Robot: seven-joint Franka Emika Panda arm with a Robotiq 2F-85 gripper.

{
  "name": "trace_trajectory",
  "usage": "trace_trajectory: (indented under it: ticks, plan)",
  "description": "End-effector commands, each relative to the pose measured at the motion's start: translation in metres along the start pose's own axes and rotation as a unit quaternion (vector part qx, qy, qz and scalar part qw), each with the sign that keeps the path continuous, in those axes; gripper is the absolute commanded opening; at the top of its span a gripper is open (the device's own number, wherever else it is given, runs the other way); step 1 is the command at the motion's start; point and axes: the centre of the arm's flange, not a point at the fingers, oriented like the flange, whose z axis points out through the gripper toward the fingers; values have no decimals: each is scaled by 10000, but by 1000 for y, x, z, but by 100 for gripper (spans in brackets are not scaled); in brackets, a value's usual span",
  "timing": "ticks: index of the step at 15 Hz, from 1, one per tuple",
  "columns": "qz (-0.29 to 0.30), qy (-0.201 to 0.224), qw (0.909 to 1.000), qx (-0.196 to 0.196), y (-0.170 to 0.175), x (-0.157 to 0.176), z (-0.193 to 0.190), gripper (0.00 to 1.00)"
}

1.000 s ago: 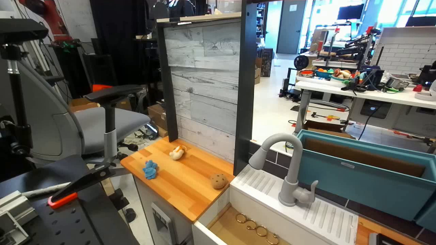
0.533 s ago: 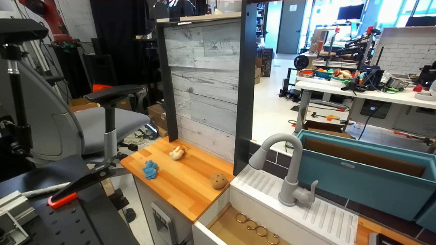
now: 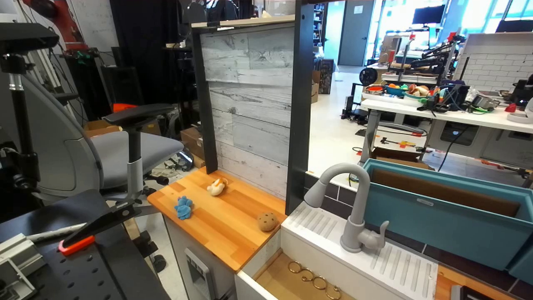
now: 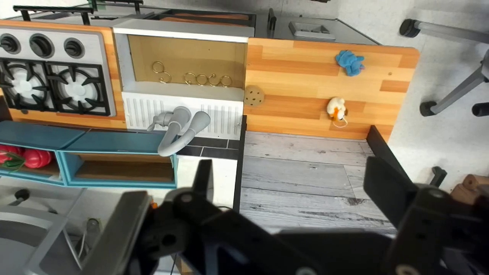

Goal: Move the plush toy to the bottom right corner

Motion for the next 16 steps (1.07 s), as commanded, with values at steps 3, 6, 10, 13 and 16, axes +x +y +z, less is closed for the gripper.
trace_trajectory:
  ticks: [3, 6, 10, 13, 16]
  plan:
    - [-496, -303, 9983, -24, -42, 52, 60, 100]
    - [-817, -586, 9949, -47, -76, 77, 112, 100]
    - [-1068, -853, 9906, -29, -120, 104, 188, 100]
    - [-1219, -1052, 9869, 111, -150, 120, 245, 100]
    - [-1395, -1211, 9826, 205, -174, 129, 296, 100]
